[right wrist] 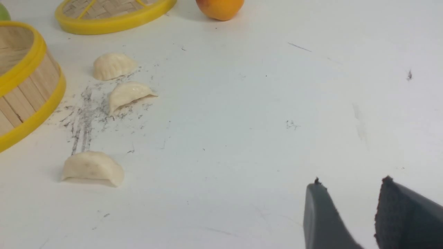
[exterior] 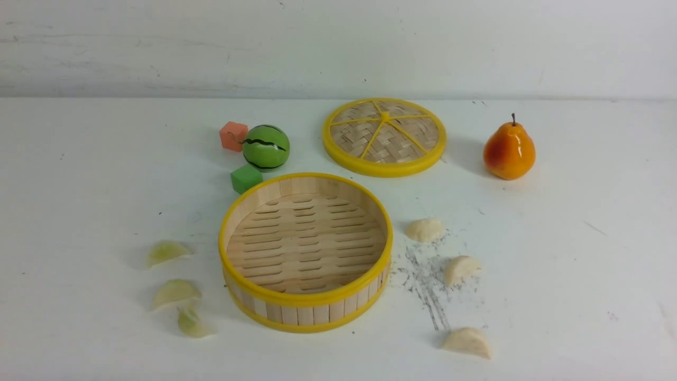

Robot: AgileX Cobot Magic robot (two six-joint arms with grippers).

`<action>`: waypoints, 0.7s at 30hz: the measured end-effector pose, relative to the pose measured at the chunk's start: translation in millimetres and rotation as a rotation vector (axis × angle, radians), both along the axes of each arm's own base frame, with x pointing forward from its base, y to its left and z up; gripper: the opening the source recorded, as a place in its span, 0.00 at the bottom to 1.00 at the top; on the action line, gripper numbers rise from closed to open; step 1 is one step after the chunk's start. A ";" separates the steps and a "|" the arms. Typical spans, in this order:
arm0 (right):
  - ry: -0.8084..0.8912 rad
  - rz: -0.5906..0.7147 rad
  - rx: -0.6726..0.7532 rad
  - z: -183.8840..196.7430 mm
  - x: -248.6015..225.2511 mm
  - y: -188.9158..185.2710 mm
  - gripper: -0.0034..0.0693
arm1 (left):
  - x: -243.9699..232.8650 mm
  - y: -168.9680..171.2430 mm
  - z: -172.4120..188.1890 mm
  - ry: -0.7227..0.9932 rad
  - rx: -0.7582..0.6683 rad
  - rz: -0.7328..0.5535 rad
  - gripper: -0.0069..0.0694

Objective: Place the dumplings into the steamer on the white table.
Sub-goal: 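Reach for and grasp a dumpling on the table with the left gripper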

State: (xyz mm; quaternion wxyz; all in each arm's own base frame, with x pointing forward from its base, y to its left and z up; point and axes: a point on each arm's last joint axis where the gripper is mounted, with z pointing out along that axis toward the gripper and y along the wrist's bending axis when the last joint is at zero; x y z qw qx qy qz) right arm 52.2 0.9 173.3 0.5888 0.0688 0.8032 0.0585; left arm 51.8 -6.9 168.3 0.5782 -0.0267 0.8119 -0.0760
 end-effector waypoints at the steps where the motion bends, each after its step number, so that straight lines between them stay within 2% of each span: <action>1: 0.000 0.000 0.000 0.0 0.0 0.0 0.38 | 0.0 0.0 0.0 0.000 0.000 0.000 0.40; 16: -0.002 0.000 -0.001 0.2 0.1 0.0 0.38 | 0.0 0.3 0.1 -0.002 0.010 0.000 0.40; 21: -0.083 -0.001 -0.002 4.8 2.4 -0.2 0.38 | 1.6 0.7 4.6 -0.056 0.004 0.007 0.40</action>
